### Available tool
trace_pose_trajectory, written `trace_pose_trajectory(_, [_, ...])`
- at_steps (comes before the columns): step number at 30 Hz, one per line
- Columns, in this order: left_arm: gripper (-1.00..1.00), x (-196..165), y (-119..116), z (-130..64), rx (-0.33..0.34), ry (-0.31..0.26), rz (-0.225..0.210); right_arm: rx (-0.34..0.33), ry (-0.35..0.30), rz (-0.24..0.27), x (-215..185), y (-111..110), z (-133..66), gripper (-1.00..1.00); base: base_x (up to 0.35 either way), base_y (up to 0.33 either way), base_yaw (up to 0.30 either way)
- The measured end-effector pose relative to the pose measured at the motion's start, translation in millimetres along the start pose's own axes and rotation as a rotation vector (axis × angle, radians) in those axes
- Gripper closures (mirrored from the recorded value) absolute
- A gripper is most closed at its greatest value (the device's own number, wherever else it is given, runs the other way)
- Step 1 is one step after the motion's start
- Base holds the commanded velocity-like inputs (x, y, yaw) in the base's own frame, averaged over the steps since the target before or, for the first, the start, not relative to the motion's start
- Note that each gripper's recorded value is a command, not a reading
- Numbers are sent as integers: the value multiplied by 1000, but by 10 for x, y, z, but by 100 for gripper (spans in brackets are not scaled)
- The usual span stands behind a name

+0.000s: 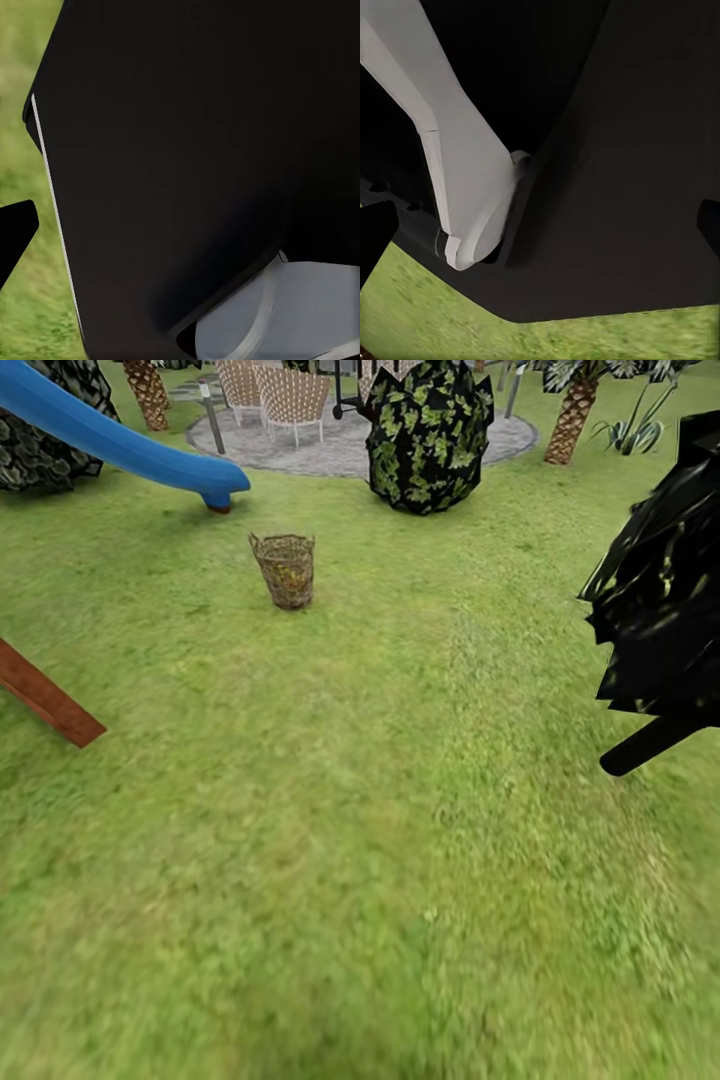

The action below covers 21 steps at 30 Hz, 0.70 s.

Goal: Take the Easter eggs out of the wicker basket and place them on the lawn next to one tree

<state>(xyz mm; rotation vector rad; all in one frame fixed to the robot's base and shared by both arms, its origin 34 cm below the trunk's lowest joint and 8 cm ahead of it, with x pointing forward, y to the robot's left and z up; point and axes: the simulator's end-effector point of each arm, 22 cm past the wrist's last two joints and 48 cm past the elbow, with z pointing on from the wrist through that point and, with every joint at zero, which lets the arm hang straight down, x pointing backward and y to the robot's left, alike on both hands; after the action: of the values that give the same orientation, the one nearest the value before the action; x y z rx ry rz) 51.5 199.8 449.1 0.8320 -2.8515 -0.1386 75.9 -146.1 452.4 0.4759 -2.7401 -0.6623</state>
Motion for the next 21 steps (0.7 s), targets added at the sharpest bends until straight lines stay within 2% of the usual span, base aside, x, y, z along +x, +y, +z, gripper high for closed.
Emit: trace_pose_trajectory(21, [-100, 0, 0, 0, 0, 0, 0, -1, 0, -1, -1, 8, 2, -100, 335, 91, 0])
